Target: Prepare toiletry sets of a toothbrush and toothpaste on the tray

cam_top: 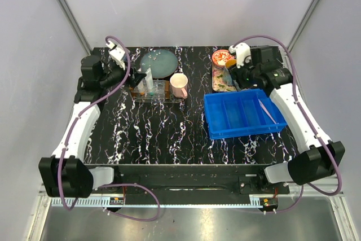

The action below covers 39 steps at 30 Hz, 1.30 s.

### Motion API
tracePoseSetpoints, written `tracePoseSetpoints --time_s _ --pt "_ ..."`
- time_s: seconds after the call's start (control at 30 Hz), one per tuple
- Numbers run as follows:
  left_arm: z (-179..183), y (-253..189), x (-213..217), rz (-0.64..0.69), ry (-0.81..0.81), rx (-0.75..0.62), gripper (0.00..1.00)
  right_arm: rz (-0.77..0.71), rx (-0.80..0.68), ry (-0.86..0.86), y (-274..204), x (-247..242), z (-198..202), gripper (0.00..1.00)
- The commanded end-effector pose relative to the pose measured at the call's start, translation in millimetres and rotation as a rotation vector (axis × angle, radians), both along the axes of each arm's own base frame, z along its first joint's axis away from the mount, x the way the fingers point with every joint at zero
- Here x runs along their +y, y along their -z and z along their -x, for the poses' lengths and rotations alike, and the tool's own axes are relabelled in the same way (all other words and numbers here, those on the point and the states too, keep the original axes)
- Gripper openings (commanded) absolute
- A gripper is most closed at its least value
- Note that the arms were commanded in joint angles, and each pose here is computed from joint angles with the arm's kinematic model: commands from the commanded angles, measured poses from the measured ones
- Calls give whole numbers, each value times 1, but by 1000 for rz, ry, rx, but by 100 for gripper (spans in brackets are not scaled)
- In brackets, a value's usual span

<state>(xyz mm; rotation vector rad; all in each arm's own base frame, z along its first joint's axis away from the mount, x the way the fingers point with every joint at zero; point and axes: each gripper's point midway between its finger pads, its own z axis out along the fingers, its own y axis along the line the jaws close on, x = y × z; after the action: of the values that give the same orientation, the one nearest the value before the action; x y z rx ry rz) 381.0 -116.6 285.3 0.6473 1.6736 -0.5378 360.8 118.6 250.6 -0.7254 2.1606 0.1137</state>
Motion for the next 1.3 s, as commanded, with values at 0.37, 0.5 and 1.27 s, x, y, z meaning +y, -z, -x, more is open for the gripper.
tracePoseSetpoints --time_s 0.37,0.5,1.27 --pt "36 -39 5 -47 -15 34 68 79 196 373 42 -134 41 58" --pt "39 -31 3 -52 13 64 68 109 311 413 69 -153 58 58" --pt "-2 -27 -1 -54 36 168 68 141 560 428 165 -194 49 54"
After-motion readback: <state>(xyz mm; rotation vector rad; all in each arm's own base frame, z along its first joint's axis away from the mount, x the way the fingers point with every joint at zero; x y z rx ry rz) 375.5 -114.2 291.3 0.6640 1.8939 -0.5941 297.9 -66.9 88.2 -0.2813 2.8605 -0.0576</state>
